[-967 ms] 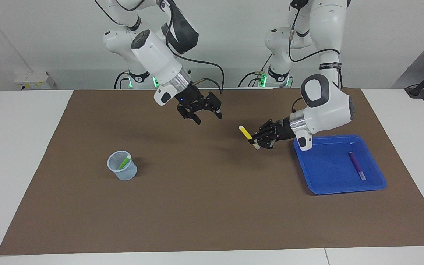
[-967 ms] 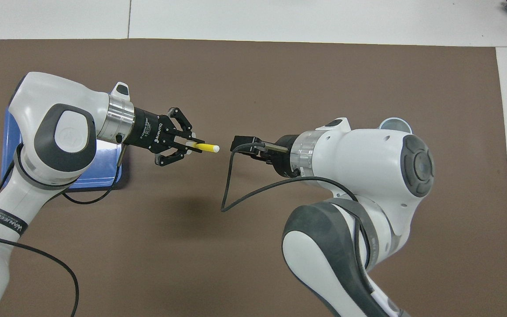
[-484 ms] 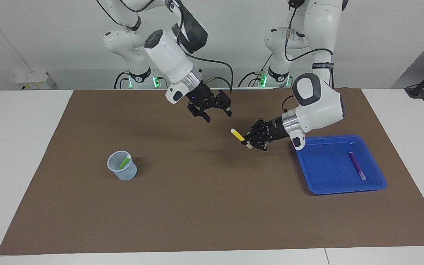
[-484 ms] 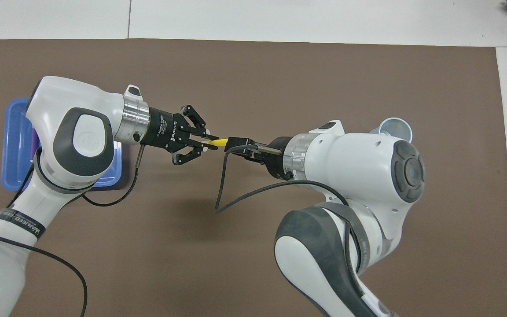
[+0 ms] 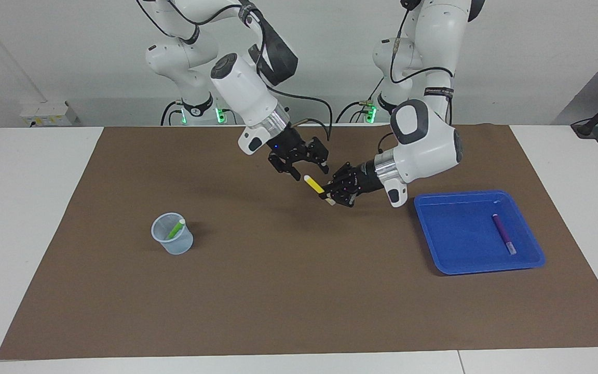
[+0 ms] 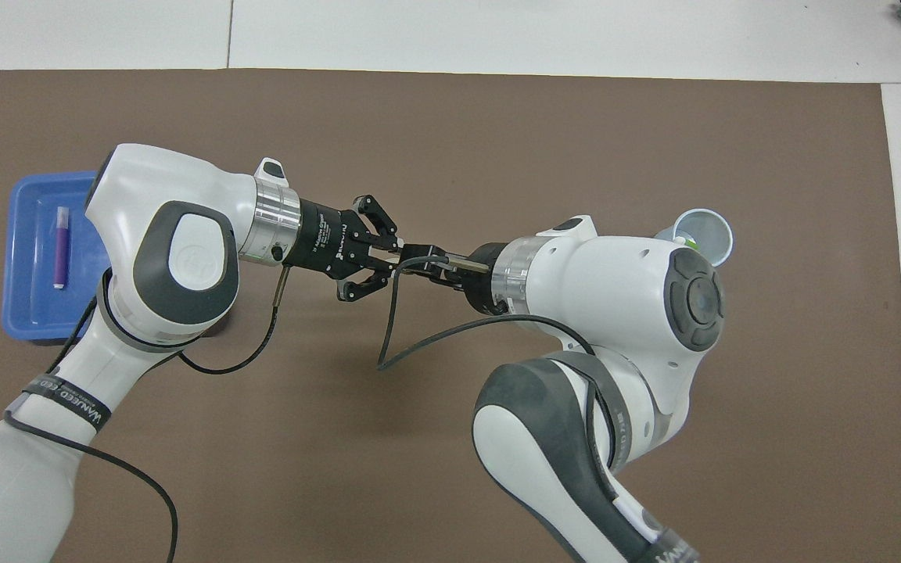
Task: Transfer and insert pens with both arms
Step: 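Grasp the yellow pen with the right gripper and open the left gripper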
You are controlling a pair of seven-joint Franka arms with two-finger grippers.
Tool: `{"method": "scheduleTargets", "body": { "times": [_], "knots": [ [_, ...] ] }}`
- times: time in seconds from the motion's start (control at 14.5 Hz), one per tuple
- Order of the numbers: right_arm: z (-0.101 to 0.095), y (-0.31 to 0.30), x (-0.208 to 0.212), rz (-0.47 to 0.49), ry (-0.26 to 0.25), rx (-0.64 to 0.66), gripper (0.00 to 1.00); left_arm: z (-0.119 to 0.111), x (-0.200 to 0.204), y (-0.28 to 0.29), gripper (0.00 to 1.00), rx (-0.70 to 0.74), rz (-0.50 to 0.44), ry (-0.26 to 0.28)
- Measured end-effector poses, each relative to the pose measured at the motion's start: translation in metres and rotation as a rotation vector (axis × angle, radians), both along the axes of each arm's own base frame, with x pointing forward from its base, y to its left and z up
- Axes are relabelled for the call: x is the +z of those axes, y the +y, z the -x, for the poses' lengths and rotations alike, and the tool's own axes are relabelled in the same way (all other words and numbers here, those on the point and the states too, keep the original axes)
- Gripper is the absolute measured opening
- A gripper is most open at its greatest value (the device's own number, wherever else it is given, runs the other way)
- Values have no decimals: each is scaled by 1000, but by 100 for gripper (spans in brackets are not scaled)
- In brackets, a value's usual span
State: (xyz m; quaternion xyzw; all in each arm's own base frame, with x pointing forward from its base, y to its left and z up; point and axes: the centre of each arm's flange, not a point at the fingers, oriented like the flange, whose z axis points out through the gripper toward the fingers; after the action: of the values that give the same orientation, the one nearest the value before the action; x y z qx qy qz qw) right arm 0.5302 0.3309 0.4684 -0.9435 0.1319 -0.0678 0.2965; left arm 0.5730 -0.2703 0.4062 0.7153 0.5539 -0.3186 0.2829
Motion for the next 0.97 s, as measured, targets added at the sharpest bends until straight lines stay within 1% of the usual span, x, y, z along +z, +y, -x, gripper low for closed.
{"method": "scheduleTargets", "body": {
  "times": [0.07,0.14,0.21,0.28,0.35,0.62,0.76,0.97],
  "knots": [
    [0,0,0,0,0,0,84,0,0,0,17,1,0,0],
    [0,0,0,0,0,0,70,0,0,0,17,0,0,0],
    [0,0,0,0,-1,0,62,0,0,0,17,-1,0,1],
    [0,0,0,0,-2,1,62,1,0,-2,17,-4,0,1],
    [-1,-1,0,0,-2,0,55,2,0,-4,17,-7,0,2],
    [-3,-4,1,2,-7,0,51,4,-1,-5,17,-19,2,12],
    [-5,-7,0,5,-14,4,52,5,-1,-6,17,-27,4,19],
    [-8,-13,0,7,-18,1,49,6,-1,-6,17,-30,5,21]
  ]
}}
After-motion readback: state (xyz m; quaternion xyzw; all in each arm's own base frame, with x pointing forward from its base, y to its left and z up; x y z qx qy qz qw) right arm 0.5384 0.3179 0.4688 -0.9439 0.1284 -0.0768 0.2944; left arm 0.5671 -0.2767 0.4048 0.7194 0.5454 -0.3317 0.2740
